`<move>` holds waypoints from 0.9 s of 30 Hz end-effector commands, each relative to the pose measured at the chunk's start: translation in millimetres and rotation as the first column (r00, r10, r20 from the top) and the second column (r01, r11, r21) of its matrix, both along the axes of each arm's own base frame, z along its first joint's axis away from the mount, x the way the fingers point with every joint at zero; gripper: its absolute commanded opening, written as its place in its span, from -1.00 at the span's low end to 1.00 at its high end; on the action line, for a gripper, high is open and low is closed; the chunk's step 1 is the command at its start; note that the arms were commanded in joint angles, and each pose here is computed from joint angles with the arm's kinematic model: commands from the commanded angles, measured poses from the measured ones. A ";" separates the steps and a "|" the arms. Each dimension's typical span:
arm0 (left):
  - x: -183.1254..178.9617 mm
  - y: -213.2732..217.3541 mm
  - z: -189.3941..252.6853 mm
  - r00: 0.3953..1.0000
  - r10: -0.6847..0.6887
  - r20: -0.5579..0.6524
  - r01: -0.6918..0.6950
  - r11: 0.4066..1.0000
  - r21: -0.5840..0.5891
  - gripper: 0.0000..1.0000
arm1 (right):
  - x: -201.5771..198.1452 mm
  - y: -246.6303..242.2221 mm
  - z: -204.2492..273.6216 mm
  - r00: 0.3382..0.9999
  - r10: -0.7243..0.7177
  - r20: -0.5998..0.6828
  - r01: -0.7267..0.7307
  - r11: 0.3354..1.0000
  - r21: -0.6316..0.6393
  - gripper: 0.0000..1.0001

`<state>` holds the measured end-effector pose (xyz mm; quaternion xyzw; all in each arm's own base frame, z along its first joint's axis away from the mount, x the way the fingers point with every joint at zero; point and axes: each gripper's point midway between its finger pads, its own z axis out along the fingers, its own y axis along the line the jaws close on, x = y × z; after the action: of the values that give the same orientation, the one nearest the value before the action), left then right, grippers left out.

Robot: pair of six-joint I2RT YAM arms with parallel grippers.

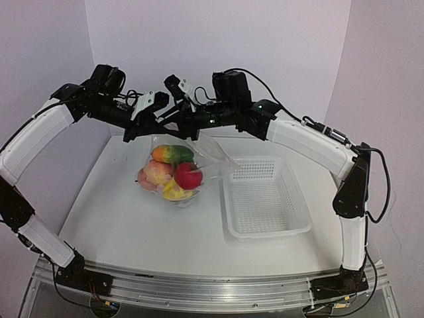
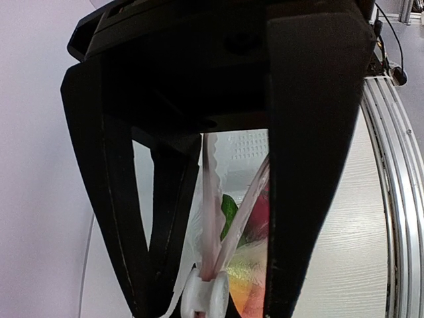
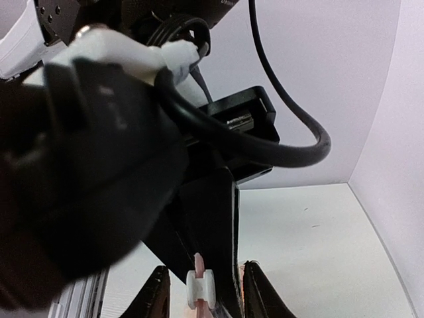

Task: Place the food in the zip-top bag and seal the zipper
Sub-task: Zip the zipper food storage bag at the center of the board.

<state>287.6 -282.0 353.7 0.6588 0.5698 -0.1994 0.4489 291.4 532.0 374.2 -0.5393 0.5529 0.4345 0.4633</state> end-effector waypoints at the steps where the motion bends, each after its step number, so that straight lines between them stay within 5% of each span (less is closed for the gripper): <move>1: -7.2 -7.2 24.9 0.997 -0.039 0.060 0.043 0.997 -0.065 -1.00 | -13.5 -19.1 71.3 0.997 0.000 0.071 -0.012 0.986 0.168 -0.26; 27: -7.8 -7.1 25.7 0.998 -0.039 0.056 0.042 0.997 -0.068 -1.00 | -2.2 -18.9 34.9 0.997 -0.056 0.048 0.053 0.997 0.059 -0.48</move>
<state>284.5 -284.6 354.3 0.6598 0.5671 -0.2061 0.4479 292.0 516.3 378.7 -0.5242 0.5650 0.4190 0.4800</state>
